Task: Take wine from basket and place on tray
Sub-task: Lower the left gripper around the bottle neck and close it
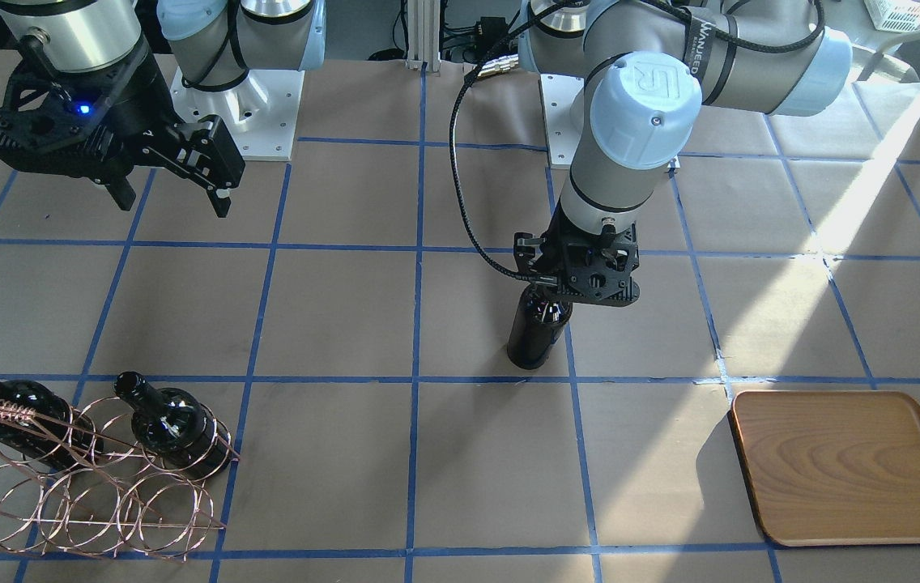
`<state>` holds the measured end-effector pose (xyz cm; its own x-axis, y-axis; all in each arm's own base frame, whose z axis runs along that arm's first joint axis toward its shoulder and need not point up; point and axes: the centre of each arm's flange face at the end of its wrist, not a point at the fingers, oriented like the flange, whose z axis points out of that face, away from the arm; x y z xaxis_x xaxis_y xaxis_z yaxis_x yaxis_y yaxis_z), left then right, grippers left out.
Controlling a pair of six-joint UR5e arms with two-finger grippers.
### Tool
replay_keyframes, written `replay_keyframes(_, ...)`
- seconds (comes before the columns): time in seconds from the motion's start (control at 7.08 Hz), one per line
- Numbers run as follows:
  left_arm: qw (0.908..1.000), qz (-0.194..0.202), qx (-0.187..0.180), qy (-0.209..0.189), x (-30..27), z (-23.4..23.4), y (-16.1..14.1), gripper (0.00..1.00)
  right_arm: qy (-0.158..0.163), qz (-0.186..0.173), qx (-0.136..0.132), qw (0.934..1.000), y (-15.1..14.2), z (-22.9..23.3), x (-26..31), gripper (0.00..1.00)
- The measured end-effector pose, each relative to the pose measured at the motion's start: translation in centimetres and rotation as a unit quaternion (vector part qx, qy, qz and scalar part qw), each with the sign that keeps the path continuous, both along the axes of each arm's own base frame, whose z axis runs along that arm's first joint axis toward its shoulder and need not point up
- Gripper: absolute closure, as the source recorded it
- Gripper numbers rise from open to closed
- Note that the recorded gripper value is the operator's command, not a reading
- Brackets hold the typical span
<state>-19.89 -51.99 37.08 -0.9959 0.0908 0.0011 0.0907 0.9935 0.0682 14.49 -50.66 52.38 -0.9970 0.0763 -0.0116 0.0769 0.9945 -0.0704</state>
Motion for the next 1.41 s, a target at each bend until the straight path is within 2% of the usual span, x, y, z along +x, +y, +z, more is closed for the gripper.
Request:
replay_keyframes(0.42,1.0,0.002,-0.005,0.003,-0.06,0.58,-0.46,0.5,0.0,0.0,0.0,1.0,-0.02,-0.02,-0.01,0.0)
replay_keyframes(0.57,1.0,0.003,-0.006,0.004,-0.06,0.7,-0.59,0.64,0.0,0.0,0.0,1.0,-0.03,-0.01,0.0,0.0)
replay_keyframes(0.71,1.0,0.004,-0.006,0.004,-0.07,0.72,-0.65,1.0,0.0,0.0,-0.002,1.0,-0.05,0.01,0.01,0.0)
replay_keyframes(1.27,0.9997,0.007,0.018,0.017,-0.29,0.31,-0.25,0.98,0.0,0.0,-0.004,1.0,-0.07,0.08,0.01,0.0)
replay_keyframes(1.41,0.9996,0.008,0.017,0.019,-0.32,0.42,-0.3,0.24,0.0,0.0,-0.004,1.0,-0.07,0.09,0.02,0.0)
